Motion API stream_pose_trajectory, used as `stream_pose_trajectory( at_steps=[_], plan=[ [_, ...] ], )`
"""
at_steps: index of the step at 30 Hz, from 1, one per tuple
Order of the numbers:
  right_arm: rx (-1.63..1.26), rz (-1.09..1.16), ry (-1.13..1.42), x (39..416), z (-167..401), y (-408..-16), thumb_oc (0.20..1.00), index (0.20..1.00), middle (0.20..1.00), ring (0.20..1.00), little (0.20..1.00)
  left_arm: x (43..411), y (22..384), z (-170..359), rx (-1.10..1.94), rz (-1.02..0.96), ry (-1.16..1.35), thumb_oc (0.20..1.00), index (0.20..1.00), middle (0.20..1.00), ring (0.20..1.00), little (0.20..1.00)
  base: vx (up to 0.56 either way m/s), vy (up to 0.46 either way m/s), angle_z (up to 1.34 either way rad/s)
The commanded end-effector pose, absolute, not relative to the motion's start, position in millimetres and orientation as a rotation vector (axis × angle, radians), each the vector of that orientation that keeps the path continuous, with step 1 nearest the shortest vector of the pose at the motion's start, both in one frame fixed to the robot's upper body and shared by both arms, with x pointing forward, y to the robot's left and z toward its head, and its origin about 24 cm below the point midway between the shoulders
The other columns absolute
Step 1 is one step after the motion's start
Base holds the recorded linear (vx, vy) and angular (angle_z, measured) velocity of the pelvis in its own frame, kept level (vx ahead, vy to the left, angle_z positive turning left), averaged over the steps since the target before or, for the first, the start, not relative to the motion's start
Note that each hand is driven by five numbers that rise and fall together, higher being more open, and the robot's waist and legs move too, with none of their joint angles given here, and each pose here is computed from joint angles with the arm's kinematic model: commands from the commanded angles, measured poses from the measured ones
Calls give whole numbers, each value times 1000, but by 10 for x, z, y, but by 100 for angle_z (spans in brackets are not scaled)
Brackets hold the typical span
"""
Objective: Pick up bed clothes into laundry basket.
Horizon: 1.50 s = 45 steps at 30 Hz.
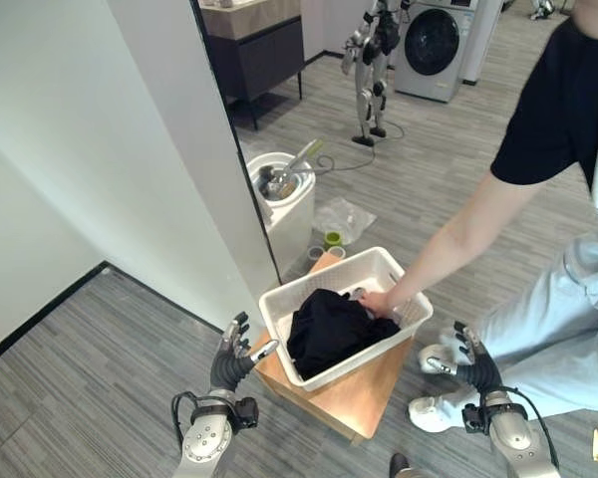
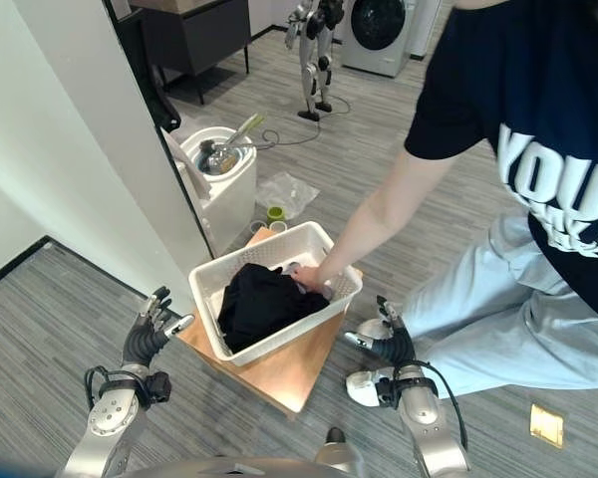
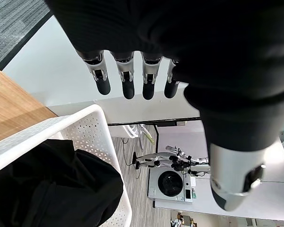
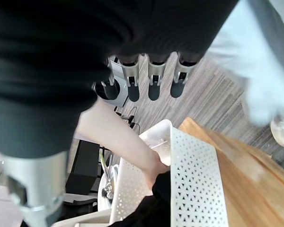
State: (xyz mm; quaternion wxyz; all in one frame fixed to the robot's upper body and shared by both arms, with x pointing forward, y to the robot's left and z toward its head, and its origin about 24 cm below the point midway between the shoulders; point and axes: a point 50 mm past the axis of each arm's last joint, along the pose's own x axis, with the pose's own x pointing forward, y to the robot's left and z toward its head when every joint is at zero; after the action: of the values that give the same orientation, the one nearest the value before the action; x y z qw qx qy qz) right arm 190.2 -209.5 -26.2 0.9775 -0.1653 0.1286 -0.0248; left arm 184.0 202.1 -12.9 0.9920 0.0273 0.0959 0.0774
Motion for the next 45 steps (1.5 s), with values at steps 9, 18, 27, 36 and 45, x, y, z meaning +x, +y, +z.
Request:
stream_pose_trajectory(
  at_steps=[9, 18, 27, 36, 45],
  plan=[
    [-392, -29, 123, 2143, -42, -1999, 1000, 1000, 1000, 1000, 1000, 1949, 2111, -6, 86, 160, 117, 1000, 1000, 1000, 1000, 1000, -61, 73, -5],
    [-404, -8, 122, 2134, -51, -1963, 1000, 1000, 1000, 1000, 1000, 1947, 2102, -13, 91, 140, 122, 1000, 1000, 1000, 1000, 1000, -16, 24, 0],
    [-403, -7, 122, 2121, -54, -1953, 1000, 1000, 1000, 1000, 1000, 1955, 2097, 4, 88, 140, 113, 1000, 1000, 1000, 1000, 1000, 0, 0, 0],
    [-407, 0, 78, 2197, 23, -1934, 1000, 1000, 1000, 1000, 1000, 2036, 2120, 81, 102, 147, 80, 1000, 1000, 1000, 1000, 1000, -71, 1, 21],
    [-422, 12, 51, 2268, 87, -1924, 1000, 1000, 1000, 1000, 1000, 1950, 2188, 15, 61, 211, 111, 1000, 1000, 1000, 1000, 1000, -14, -101, 17]
  ],
)
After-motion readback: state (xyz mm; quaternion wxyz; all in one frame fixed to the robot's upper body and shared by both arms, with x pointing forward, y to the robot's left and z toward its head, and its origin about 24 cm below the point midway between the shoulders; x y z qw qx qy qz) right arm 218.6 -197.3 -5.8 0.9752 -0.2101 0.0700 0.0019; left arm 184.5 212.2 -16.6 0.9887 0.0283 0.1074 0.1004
